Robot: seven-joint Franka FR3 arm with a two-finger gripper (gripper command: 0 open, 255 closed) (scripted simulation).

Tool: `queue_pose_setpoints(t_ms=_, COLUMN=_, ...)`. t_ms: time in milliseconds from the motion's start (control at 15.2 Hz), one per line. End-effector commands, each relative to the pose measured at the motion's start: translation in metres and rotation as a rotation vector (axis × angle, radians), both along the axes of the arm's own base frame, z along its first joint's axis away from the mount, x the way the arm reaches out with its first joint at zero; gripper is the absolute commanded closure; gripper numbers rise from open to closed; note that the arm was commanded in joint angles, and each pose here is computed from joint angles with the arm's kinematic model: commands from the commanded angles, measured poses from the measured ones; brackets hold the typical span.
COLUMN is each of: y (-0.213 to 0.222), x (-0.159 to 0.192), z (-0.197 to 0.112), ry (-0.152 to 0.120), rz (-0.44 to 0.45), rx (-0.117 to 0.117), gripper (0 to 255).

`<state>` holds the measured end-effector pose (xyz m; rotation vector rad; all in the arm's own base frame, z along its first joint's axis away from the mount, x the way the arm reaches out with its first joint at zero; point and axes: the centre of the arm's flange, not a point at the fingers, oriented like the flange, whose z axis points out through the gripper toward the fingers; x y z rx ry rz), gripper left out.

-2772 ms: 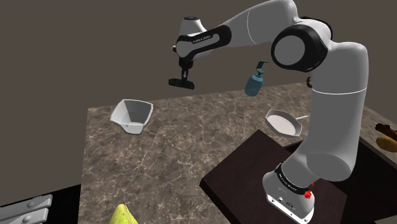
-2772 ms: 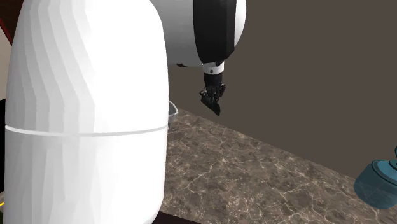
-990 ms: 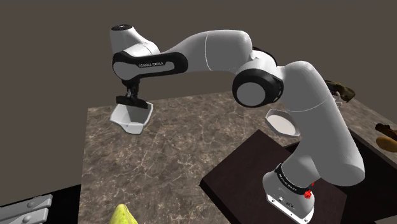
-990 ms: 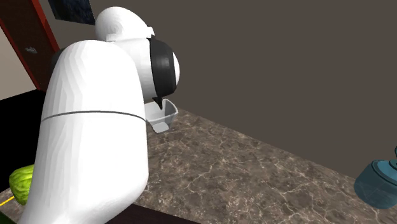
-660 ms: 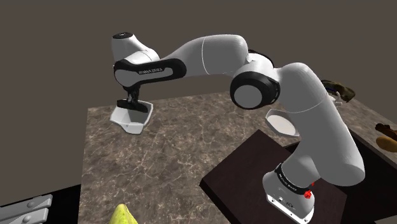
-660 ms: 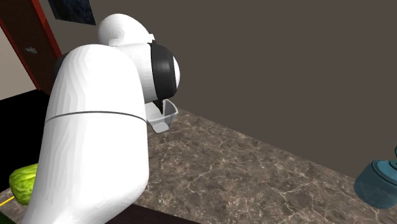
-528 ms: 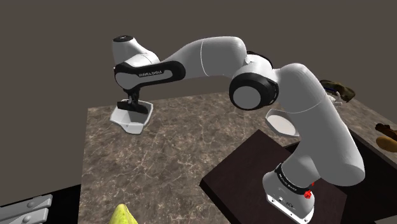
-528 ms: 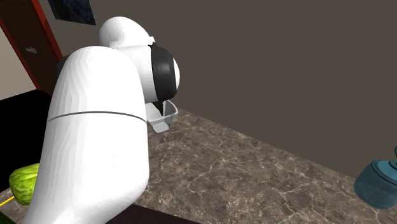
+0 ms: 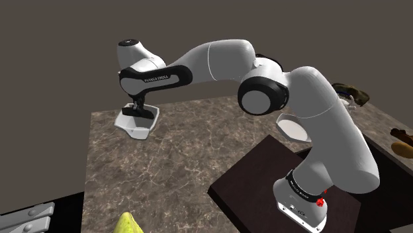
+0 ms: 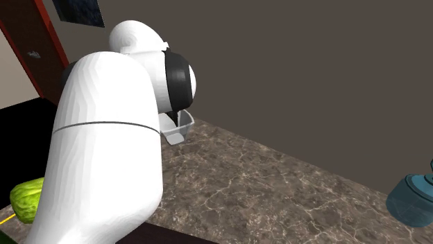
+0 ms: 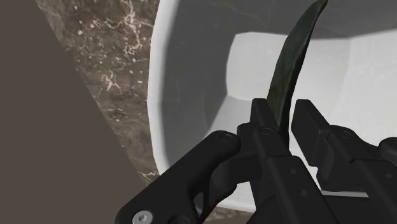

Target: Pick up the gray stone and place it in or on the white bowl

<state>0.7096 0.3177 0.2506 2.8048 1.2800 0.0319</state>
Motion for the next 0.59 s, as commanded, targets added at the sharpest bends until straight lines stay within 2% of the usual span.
queue_pose_setpoints(t_ms=0, y=-0.001, x=0.000, z=-0.001, ry=0.003, rz=-0.001, rx=-0.002, gripper=255)
queue_pose_setpoints(t_ms=66, y=-0.001, x=0.000, z=-0.001, ry=0.003, rz=-0.001, rx=-0.002, gripper=0)
queue_pose_setpoints(t_ms=396, y=-0.001, x=0.000, z=-0.001, ry=0.003, rz=-0.001, rx=-0.002, gripper=0)
queue_pose_setpoints(t_ms=528, y=0.001, x=-0.001, z=0.025, ry=0.003, rz=-0.001, rx=-0.002, gripper=0)
